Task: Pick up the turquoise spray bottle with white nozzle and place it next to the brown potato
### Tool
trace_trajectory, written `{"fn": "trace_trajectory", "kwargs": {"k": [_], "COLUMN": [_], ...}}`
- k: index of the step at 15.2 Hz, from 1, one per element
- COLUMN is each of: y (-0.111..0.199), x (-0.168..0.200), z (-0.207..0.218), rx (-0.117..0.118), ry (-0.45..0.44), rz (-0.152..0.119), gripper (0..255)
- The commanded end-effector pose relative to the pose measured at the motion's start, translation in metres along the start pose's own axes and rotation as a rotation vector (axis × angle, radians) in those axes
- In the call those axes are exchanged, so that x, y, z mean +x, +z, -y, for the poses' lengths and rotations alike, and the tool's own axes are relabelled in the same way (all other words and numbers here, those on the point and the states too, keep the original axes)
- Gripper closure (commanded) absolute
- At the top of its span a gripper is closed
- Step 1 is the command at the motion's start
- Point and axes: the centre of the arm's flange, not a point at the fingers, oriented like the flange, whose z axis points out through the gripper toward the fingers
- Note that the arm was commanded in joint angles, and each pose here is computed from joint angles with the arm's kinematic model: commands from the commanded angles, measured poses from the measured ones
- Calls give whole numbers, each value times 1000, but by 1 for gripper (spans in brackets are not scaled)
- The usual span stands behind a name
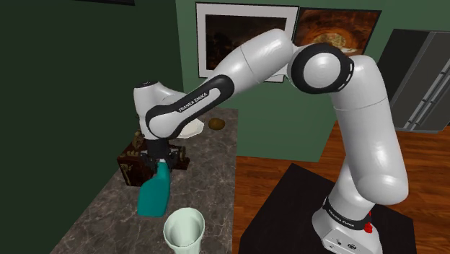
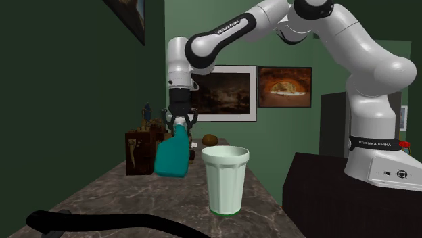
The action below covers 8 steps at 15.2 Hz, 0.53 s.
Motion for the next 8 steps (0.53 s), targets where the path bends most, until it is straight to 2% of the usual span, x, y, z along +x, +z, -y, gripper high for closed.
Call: {"fn": "trace_trajectory", "kwargs": {"k": [1, 8], "y": [-2, -5], "x": [16, 83], "z": [-14, -77], "rx": [0, 0], "ry": [0, 0], "rz": [0, 0], "gripper": [255, 255]}}
